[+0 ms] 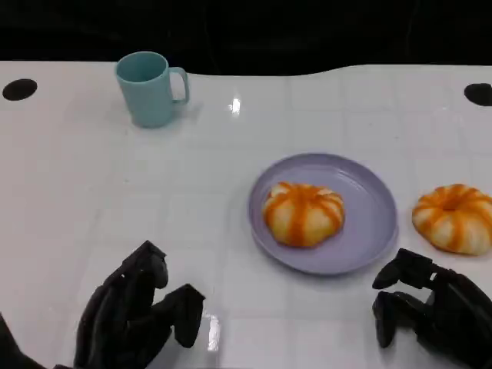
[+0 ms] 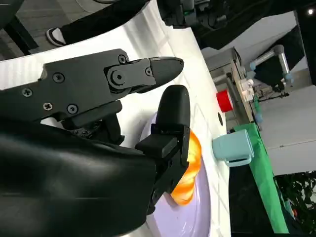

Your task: Grasp the bread from the table and place it into the plate.

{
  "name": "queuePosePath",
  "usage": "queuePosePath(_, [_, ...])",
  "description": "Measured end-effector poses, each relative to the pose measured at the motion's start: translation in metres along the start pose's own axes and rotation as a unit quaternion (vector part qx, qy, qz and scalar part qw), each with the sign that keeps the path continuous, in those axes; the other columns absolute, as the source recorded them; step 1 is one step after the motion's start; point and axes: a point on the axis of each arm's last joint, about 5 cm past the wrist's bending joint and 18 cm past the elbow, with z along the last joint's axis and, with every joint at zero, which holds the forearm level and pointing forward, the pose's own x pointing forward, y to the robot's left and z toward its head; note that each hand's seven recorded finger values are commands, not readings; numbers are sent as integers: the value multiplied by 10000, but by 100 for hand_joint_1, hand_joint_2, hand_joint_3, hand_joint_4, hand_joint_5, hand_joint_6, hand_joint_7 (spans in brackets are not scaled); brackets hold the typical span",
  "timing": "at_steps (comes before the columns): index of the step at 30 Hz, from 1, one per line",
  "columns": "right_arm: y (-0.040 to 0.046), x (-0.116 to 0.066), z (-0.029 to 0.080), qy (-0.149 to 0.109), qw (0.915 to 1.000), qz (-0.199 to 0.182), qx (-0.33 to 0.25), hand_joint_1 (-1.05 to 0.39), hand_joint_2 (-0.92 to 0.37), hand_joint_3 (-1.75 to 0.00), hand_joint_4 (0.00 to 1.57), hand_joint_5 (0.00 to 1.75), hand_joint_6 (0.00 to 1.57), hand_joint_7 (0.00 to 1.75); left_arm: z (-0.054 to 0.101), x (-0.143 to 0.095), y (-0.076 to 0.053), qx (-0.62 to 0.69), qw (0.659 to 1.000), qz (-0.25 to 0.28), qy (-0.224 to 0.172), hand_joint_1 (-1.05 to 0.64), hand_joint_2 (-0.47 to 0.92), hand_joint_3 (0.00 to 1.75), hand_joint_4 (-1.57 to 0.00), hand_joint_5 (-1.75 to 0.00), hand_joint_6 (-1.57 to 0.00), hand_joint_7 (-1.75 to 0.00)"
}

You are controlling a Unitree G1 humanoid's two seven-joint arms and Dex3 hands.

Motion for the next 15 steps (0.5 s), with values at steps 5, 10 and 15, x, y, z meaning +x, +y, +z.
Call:
queuePosePath(5, [-6,3,-3,-9,10000,-3,-4,-57,-92,-16,70,168,70,133,-20,-7,0,-12,10000,32,-22,-75,90,22,-117,-175,-92,-174])
queuePosePath(10, [-6,1,-1,-13,10000,-59,-63,-57,-92,-18,70,169,70,133,-30,-10,5,-1,10000,21,19,-72,90,21,-117,-175,-93,-174])
queuePosePath(15, [-18,4,-8,-58,9999,-73,-129,-59,-92,-18,70,169,69,136,-62,0,28,13,9999,21,98,-73,90,20,-116,-175,-91,-170])
